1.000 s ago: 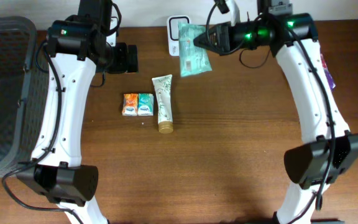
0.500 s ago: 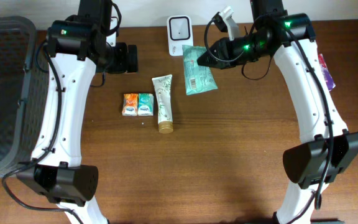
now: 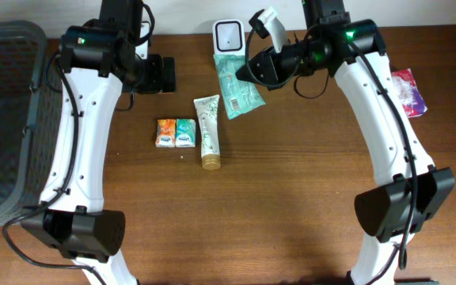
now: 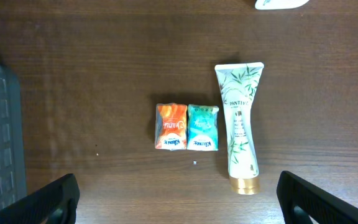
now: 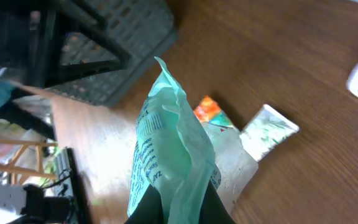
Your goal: Scan the item barcode
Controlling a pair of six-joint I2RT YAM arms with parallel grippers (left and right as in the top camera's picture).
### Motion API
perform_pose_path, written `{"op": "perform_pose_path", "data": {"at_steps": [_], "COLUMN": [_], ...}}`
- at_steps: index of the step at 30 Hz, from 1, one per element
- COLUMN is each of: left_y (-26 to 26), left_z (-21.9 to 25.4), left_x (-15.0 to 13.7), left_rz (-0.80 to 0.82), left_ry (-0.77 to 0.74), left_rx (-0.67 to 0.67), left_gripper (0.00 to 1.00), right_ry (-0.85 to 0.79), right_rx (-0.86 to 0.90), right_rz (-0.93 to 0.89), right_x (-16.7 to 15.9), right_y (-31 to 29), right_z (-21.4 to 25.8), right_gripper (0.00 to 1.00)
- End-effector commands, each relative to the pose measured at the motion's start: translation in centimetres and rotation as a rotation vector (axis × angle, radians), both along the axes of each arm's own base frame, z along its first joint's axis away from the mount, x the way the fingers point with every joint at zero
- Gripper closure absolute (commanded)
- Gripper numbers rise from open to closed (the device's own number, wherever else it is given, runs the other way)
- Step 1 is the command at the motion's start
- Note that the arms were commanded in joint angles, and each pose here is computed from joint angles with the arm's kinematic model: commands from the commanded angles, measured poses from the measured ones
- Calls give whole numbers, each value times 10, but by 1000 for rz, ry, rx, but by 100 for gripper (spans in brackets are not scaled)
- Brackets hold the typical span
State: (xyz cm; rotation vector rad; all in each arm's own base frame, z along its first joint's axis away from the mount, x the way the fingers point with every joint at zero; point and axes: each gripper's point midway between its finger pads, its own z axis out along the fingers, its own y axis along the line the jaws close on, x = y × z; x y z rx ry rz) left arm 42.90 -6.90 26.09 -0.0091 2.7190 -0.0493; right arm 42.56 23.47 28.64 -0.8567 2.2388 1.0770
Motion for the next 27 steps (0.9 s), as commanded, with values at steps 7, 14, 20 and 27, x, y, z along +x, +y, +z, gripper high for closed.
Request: {"op": "perform_pose_path", "data": {"at_steps": [7, 14, 20, 27], "left_y": [4, 4, 3, 3], "left_z": [4, 4, 4, 4], "left_x": [1, 1, 1, 1], "left_rz": [7, 7, 6, 6], "left_ry": [-14, -13, -14, -14], "left_rx": [5, 5, 5, 5], "left_gripper": [1, 1, 1, 1], "right_ry": [228, 345, 394, 397], "right_rx": [-787, -1162, -1228, -1200], "right_rz": [-756, -859, -780, -647], "right_x": [27, 22, 21, 9], "right_y": [-147, -196, -180, -120], "right_z": [-105, -185, -237, -266], "right_gripper": [96, 96, 96, 78]}}
